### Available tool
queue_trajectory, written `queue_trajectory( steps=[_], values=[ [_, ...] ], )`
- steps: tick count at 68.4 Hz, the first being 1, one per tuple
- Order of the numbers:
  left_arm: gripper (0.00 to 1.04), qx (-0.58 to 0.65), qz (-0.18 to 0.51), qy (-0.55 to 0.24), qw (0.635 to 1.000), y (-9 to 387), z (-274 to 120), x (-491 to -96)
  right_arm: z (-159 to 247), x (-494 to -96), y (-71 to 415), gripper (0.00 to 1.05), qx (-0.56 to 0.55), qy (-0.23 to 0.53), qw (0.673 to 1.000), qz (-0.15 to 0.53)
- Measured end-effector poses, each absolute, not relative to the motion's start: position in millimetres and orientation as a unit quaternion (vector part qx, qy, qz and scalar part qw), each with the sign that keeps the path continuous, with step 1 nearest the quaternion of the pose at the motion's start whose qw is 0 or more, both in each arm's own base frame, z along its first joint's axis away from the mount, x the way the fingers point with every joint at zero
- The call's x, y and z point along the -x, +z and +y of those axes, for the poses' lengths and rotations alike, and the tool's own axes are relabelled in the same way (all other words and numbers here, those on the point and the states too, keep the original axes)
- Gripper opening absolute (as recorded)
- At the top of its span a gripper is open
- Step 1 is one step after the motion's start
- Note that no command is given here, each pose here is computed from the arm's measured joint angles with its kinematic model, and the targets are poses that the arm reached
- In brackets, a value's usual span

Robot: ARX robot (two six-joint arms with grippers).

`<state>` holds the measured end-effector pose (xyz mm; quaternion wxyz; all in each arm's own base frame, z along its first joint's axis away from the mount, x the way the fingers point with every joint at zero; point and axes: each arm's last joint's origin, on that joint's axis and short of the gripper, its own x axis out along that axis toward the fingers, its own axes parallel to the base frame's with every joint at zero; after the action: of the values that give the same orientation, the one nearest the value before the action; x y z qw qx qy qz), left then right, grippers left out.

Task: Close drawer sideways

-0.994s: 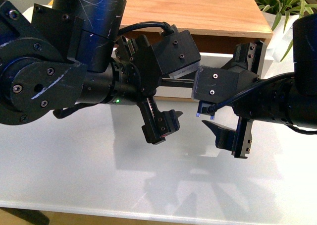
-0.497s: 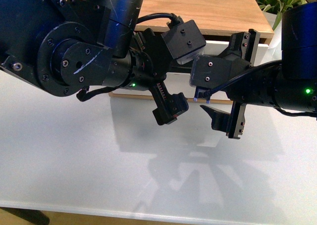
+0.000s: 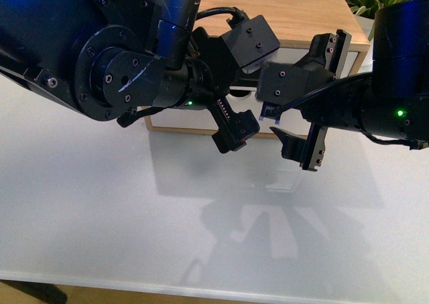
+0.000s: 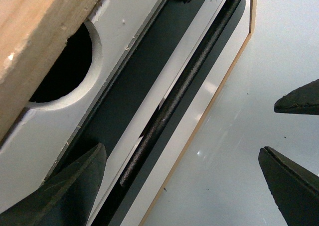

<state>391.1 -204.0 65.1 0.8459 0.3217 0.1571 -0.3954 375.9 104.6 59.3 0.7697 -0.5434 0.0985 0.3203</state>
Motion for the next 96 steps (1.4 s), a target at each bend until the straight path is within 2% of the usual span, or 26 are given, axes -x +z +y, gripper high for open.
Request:
queue_trajectory(
  steps=[19,33,45,58,62,71,75,79,82,85,96],
  values=[
    [0.96,-0.316,0.162,-0.392,0.848,68.3,-200.4,-385.7,103.2,-369.7,64.2,0.96,0.522,0.319,0.784,0.104],
    [0.96,-0.294,0.158,-0.363,0.870,88.6,-185.9,-369.6,82.1,-348.7,80.9,0.96,0.463,0.281,0.829,0.136],
    [0.96,-0.234,0.130,-0.334,0.904,128.9,-168.0,-352.2,72.1,-320.8,107.2,0.96,0.405,0.268,0.867,0.113],
    [0.96,-0.130,0.118,-0.289,0.941,172.9,-121.3,-308.7,49.3,-272.2,148.2,0.96,0.306,0.221,0.923,0.081],
    [0.96,-0.094,0.106,-0.275,0.951,187.7,-105.6,-286.3,36.0,-253.0,159.2,0.96,0.274,0.175,0.942,0.078],
    [0.96,-0.028,0.094,-0.228,0.969,208.0,-76.0,-247.5,22.6,-231.0,171.4,0.95,0.234,0.118,0.963,0.069],
    [0.96,-0.004,0.090,-0.198,0.976,214.6,-63.2,-230.3,21.3,-225.7,166.7,0.83,0.164,0.042,0.985,0.032],
    [0.93,0.000,0.069,-0.160,0.985,218.1,-57.9,-218.4,18.0,-216.4,160.2,0.73,0.096,0.008,0.995,0.019],
    [0.82,0.003,0.018,-0.078,0.997,219.9,-51.7,-210.7,15.8,-208.3,159.0,0.63,0.061,0.002,0.998,0.016],
    [0.72,0.006,0.001,-0.015,1.000,215.7,-43.0,-202.3,14.8,-200.4,161.6,0.53,0.037,0.006,0.999,0.007],
    [0.38,0.004,0.005,-0.006,1.000,198.0,-28.3,-180.8,2.3,-179.9,160.8,0.19,0.010,0.004,1.000,0.010]
  ],
)
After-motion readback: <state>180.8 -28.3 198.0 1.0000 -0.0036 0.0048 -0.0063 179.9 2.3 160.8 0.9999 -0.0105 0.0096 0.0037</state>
